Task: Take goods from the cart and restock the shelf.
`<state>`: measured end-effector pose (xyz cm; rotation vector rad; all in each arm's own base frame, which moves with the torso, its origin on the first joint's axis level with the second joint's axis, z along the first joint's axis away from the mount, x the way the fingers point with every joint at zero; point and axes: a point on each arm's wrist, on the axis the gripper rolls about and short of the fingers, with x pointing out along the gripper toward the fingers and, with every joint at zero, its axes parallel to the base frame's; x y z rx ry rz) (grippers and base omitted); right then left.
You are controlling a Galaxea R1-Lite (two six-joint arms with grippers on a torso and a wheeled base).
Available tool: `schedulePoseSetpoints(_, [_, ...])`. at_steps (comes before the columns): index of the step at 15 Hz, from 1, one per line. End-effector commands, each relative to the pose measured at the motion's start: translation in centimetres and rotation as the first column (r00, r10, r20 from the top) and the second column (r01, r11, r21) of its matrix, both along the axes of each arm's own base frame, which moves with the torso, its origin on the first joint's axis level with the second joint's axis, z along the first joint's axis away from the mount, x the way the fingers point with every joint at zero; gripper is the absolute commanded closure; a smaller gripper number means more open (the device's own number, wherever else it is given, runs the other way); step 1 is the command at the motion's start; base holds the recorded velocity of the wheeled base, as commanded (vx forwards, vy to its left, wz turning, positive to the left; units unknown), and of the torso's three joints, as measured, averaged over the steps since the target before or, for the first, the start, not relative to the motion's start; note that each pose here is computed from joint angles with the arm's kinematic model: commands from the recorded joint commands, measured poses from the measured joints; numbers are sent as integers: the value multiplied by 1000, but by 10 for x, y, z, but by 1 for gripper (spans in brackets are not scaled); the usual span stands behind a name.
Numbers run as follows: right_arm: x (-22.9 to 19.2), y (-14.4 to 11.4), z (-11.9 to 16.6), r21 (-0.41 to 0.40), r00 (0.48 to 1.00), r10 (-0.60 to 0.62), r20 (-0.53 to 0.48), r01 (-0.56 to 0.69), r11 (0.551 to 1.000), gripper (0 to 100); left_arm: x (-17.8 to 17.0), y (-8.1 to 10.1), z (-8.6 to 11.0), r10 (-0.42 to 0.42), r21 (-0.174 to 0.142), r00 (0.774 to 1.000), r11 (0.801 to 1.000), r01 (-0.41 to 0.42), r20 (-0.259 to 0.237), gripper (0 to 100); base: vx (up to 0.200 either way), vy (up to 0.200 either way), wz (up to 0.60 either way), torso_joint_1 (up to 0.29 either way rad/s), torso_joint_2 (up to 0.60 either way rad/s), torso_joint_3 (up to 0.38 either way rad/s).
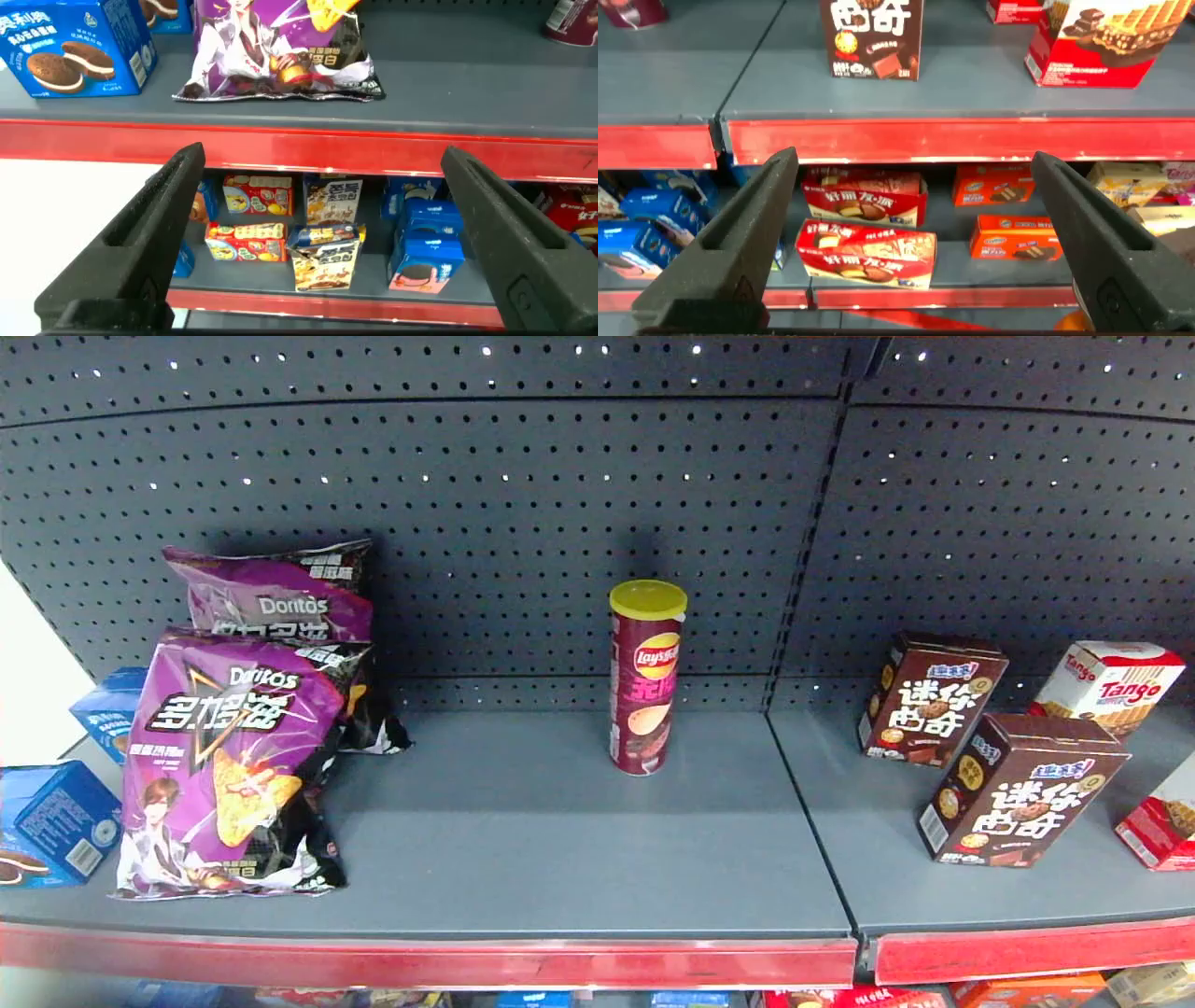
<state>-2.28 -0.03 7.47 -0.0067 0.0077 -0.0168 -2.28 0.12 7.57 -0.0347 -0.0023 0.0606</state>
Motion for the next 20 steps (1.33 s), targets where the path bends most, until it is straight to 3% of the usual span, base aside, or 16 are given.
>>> schedulePoseSetpoints(1, [0, 0, 0, 0, 1000, 0, 2, 0, 1000, 0, 0, 0, 0, 1, -1, 1000, 1000, -1, 0, 0, 0, 0, -600, 2, 2, -2])
schedulePoseSetpoints(20, [0, 0, 0, 0, 1000, 12, 5, -12, 1000, 0, 0, 0, 0, 1, -1, 1000, 1000, -1, 0, 0, 0, 0, -568, 2, 3, 2])
